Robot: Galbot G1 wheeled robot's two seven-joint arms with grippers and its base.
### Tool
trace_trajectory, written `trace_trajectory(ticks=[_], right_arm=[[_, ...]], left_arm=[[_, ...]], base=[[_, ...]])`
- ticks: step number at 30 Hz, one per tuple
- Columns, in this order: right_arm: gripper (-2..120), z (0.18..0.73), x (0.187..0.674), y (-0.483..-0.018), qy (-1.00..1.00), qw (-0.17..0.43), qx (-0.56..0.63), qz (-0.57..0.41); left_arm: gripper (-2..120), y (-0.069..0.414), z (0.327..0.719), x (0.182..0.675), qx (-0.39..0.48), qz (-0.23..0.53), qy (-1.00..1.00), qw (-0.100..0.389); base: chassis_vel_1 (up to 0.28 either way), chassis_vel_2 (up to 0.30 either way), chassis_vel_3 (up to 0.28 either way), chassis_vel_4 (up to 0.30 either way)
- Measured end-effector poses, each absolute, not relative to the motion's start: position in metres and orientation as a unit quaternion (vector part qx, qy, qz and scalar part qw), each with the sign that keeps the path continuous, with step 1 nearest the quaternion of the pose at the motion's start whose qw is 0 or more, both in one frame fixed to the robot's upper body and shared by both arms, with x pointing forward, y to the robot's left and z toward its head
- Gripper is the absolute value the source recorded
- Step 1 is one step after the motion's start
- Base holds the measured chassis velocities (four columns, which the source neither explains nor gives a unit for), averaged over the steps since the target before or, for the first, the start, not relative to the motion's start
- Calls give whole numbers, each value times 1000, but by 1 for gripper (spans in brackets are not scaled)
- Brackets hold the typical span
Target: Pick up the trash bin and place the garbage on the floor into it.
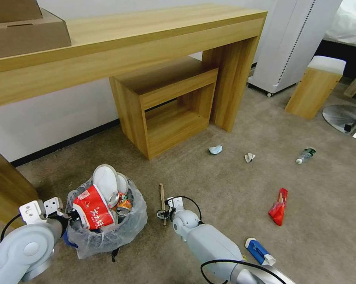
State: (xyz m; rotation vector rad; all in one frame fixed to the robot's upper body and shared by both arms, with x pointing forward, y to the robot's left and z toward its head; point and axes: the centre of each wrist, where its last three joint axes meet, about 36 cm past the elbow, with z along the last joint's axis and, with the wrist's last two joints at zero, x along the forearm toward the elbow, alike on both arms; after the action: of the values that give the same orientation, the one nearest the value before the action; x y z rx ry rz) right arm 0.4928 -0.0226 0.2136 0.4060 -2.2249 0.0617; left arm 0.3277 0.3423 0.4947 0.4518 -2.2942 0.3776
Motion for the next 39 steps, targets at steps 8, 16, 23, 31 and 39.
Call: trace_trajectory(ticks=[8,16,23,31,39], right_arm=[[94,209,490,-24,-889,426,165,25],[71,202,484,-18,-889,423,171,26],[41,198,483,-19,-890,420,172,30],[26,196,480,-21,-891,419,173,28],[0,200,483,-32,-894,412,173,25]], left_arm=[[0,342,495,327,176,147,-898,376],[0,341,497,326,174,145,-900,373],[0,339,497,327,169,147,-902,370],[0,338,500,326,166,144,-904,366],[0,338,503,327,162,140,-907,362]], base=[[0,0,0,0],[0,0,0,0],[0,0,0,0],[0,0,0,0],[0,0,0,0]])
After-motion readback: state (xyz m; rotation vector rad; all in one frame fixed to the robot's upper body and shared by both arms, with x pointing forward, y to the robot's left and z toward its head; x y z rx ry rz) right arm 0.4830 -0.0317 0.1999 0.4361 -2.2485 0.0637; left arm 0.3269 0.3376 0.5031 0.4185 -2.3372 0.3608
